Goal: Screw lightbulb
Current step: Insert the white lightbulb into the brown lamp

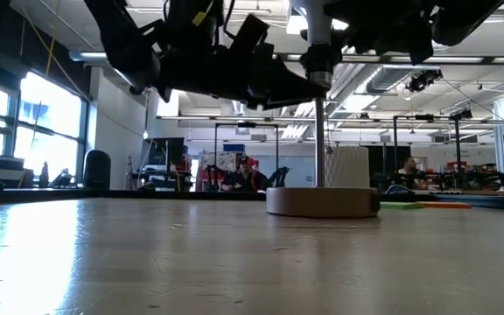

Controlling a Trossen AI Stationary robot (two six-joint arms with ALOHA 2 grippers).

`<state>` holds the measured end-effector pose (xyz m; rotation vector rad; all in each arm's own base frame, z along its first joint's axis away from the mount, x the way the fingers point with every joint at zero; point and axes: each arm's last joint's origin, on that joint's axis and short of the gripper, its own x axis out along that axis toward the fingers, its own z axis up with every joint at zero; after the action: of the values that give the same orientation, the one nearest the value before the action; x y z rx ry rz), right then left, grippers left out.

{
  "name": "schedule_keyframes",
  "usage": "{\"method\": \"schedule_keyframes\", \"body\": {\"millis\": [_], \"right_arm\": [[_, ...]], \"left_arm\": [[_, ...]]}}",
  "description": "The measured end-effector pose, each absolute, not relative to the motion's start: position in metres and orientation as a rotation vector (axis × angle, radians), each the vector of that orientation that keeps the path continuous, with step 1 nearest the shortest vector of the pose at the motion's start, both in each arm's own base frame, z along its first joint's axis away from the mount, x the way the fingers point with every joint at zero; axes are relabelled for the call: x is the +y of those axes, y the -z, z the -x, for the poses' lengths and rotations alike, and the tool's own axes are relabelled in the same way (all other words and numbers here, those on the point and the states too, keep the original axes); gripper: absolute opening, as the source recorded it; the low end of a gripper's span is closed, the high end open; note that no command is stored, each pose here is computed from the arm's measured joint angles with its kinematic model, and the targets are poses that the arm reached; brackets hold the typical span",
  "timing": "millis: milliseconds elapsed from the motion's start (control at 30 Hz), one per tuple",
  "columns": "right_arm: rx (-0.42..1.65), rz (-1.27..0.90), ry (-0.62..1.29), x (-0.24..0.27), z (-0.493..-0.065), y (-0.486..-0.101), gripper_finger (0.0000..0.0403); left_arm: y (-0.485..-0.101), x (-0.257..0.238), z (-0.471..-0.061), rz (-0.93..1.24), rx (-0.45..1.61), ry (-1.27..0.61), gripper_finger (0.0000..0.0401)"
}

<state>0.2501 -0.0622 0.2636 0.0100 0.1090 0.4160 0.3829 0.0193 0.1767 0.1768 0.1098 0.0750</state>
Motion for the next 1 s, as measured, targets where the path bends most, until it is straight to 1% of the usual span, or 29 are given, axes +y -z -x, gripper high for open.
{"method": "schedule_keyframes", "body": {"millis": [167, 267, 367, 533, 600, 700, 900, 1000], "right_arm": [[0.122, -0.043, -0.452, -0.067, -0.250, -0.260, 0.0262], [0.126, -0.047, -0.461, -0.068, -0.253, -0.257, 0.0249], [0.124, -0.046, -0.461, -0.069, -0.255, -0.255, 0.0220], [0.120, -0.041, -0.452, -0.071, -0.255, -0.255, 0.0153], [0.124, -0.046, -0.447, -0.072, -0.254, -0.255, 0.0140], [0.128, -0.060, -0.436, -0.073, -0.254, -0.255, 0.0140], [0.145, -0.068, -0.382, -0.069, -0.256, -0.254, 0.0140], [0.167, -0.053, -0.315, -0.065, -0.255, -0.255, 0.0140]], "left_arm": [[-0.177, 0.028, -0.382, -0.173, 0.102, -0.043, 0.0255], [-0.177, 0.031, -0.382, -0.171, 0.099, -0.034, 0.0255], [-0.177, 0.032, -0.382, -0.171, 0.101, -0.032, 0.0255], [-0.177, 0.032, -0.382, -0.171, 0.104, -0.028, 0.0255], [-0.177, 0.032, -0.382, -0.171, 0.104, -0.020, 0.0250], [-0.177, 0.032, -0.382, -0.173, 0.103, -0.016, 0.0230], [-0.176, 0.032, -0.382, -0.183, 0.114, -0.031, 0.0159], [-0.176, 0.030, -0.382, -0.207, 0.122, -0.048, 0.0130]]}}
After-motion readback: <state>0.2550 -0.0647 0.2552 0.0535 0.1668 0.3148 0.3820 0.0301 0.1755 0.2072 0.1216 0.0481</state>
